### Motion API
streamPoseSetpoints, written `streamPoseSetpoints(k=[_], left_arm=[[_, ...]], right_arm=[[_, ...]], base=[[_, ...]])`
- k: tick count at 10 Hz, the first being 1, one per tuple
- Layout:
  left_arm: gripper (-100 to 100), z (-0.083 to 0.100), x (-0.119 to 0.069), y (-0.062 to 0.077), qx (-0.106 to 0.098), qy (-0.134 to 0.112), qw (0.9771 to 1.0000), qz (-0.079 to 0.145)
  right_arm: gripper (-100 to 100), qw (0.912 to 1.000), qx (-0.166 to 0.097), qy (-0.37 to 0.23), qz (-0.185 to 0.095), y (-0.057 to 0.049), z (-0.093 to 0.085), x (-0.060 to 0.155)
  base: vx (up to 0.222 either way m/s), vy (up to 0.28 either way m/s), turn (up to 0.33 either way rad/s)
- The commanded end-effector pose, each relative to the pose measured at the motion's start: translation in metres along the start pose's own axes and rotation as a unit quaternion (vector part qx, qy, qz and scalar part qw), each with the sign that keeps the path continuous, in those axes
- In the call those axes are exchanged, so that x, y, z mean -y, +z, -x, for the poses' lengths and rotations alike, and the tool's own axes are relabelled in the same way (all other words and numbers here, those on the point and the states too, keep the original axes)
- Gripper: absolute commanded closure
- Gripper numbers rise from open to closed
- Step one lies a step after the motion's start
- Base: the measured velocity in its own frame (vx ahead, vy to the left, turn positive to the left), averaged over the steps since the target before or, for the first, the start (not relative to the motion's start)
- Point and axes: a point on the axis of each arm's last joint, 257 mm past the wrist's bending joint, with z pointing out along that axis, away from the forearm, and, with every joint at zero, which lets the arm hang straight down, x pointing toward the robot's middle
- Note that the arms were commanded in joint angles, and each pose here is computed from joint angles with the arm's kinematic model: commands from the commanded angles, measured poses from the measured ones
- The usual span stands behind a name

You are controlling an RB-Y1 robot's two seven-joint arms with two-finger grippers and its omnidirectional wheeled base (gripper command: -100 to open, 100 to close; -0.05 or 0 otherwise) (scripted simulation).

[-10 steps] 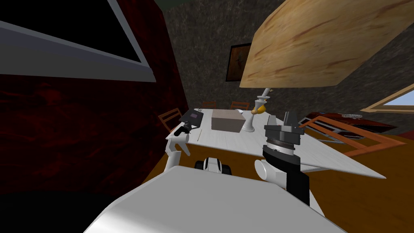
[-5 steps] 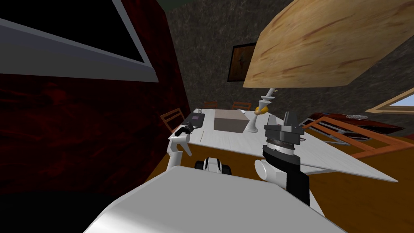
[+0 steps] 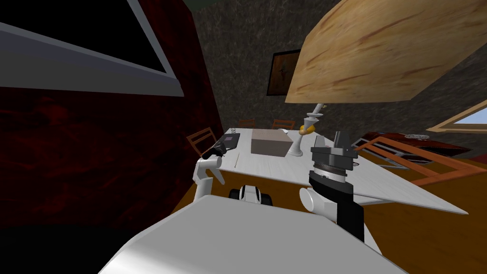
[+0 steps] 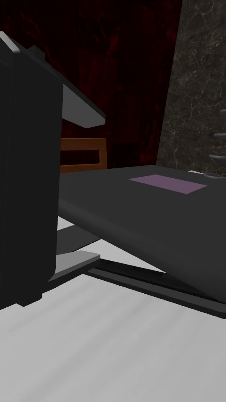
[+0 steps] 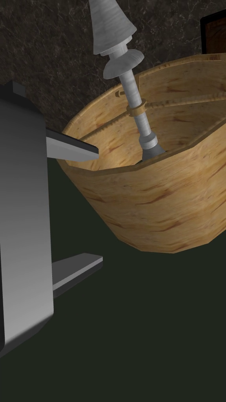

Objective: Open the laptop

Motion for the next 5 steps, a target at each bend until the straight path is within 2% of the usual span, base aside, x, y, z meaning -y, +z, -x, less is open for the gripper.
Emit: streamPoseSetpoints(k=[1,3,4,5], left_arm=[[-100,0.000,0.011,-0.014,0.003,-0.001,1.0000,0.000],[-100,0.000,0.019,-0.024,0.005,-0.001,1.0000,-0.001],[-100,-0.001,0.017,-0.020,0.004,-0.001,1.0000,-0.002],[0,-0.001,0.017,-0.021,0.004,-0.001,1.0000,-0.001]], right_arm=[[0,1.0000,0.000,0.000,0.000,0.000,0.000,0.000],[0,1.0000,0.000,0.000,0.000,0.000,0.000,0.000],[0,1.0000,0.000,0.000,0.000,0.000,0.000,0.000],[0,1.0000,0.000,0.000,0.000,0.000,0.000,0.000]], base=[[0.022,0.003,-0.021],[0.024,0.001,-0.024],[0.010,0.002,-0.005],[0.000,0.000,0.000]])
